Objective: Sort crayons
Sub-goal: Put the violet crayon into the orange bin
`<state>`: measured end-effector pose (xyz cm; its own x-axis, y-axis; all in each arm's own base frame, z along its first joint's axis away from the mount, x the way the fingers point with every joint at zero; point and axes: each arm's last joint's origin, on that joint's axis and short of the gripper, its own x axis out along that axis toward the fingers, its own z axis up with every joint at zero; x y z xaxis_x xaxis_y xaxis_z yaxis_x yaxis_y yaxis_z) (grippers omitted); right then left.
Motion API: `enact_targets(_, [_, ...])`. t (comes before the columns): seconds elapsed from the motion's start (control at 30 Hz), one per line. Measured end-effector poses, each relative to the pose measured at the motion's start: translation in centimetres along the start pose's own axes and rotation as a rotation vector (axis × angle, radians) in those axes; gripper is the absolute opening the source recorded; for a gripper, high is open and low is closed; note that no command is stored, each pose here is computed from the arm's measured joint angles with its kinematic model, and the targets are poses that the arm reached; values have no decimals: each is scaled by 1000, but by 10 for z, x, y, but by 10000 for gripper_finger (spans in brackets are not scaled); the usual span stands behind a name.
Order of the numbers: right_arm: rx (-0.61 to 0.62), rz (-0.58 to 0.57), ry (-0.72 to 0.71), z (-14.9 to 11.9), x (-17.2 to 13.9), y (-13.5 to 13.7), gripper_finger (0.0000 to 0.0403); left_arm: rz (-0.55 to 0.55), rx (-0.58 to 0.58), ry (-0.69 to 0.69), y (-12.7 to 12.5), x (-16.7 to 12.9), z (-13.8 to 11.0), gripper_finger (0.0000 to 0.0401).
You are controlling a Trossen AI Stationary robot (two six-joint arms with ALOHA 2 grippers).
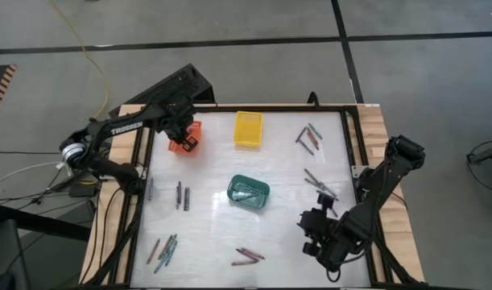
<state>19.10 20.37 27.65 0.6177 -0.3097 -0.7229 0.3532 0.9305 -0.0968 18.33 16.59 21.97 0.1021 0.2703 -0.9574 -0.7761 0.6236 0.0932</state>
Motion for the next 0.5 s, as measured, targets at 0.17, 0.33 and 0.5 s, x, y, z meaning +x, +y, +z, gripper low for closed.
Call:
enact_targets(0.17, [40, -70, 22, 2, 3, -10, 123, 7, 1, -8, -2, 11, 7, 38])
enact_targets(0.33, [47, -130, 41, 7, 9, -20, 123, -1, -8, -69, -3, 11, 13, 83])
enact_targets(0.5, [87, -207, 51, 17, 12, -38, 123, 0, 24, -70, -3, 11, 13, 124])
